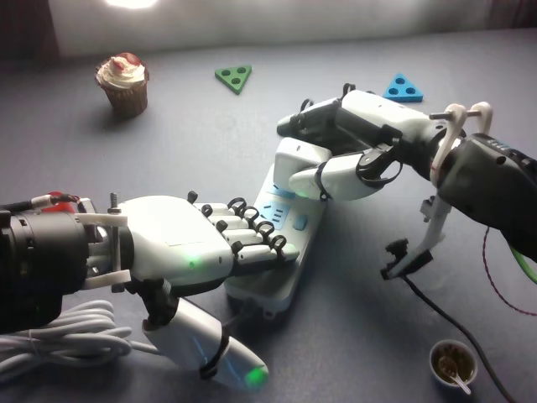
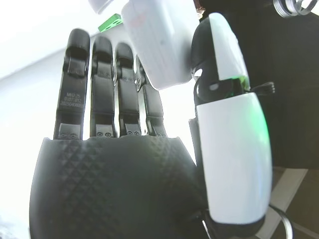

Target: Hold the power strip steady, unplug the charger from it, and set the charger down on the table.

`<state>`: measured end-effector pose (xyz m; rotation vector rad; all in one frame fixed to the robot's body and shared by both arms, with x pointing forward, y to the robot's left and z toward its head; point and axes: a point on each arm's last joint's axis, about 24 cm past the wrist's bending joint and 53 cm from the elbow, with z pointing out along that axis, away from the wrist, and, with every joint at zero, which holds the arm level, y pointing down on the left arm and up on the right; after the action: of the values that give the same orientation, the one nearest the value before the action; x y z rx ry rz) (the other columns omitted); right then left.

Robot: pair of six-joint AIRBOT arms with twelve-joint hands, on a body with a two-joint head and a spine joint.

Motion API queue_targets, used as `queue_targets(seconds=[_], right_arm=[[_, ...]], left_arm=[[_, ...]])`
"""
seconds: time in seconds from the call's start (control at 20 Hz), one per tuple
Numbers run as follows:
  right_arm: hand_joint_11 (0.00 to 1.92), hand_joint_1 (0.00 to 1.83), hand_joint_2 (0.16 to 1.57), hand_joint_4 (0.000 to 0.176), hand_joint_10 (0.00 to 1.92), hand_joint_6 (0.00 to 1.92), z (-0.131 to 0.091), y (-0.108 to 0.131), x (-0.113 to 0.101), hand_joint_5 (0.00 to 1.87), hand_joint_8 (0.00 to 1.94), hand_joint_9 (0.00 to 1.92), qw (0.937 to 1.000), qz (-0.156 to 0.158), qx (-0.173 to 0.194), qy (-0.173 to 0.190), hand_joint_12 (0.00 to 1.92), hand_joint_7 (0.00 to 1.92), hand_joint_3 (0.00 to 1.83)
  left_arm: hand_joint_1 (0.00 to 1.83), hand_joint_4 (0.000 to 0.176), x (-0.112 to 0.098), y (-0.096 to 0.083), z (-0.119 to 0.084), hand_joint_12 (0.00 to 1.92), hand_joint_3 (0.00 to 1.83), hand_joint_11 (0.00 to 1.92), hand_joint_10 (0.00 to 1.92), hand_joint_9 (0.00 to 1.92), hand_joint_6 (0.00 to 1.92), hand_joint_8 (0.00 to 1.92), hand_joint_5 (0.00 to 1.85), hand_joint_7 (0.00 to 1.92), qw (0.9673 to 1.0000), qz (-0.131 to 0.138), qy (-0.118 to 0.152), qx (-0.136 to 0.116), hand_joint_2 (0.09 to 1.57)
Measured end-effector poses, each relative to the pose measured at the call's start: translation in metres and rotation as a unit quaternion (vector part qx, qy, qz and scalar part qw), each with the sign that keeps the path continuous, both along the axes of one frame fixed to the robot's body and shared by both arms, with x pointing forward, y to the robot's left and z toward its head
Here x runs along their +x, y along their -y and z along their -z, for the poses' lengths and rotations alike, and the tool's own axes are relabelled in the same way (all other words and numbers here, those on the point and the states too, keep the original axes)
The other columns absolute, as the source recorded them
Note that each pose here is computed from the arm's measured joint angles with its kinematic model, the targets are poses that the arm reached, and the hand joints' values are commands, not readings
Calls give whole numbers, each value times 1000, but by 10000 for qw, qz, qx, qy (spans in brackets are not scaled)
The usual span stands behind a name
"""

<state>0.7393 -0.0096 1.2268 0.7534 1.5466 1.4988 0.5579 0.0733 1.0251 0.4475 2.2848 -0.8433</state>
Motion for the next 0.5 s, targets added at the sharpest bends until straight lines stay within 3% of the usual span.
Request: queue_targets(seconds=[0.05,0.1,0.25,0.5], right_arm=[[1112,1388,1053,0,887,861,-2,0,1,963,614,1122,10000,3,-5,39,427,1156,2],[1102,1391,1066,0,943,904,-7,3,4,933,701,1114,9999,40,-9,106,493,1107,0],[1010,1389,1074,0,994,953,-8,3,4,906,714,1093,9999,51,12,130,683,1092,2],[1006,1394,1056,0,958,892,-8,3,3,959,597,1111,9999,43,24,117,704,1154,0]], left_arm=[[0,0,0,0,0,0,0,0,0,0,0,0,0,0,10000,0,0,0,957],[0,0,0,0,0,0,0,0,0,0,0,0,0,0,10000,3,0,-4,957],[0,0,0,1,0,2,0,6,1,3,0,2,0,6,10000,7,-3,-9,952],[0,0,0,1,0,0,0,0,0,0,0,0,0,0,10000,9,-2,-9,954]])
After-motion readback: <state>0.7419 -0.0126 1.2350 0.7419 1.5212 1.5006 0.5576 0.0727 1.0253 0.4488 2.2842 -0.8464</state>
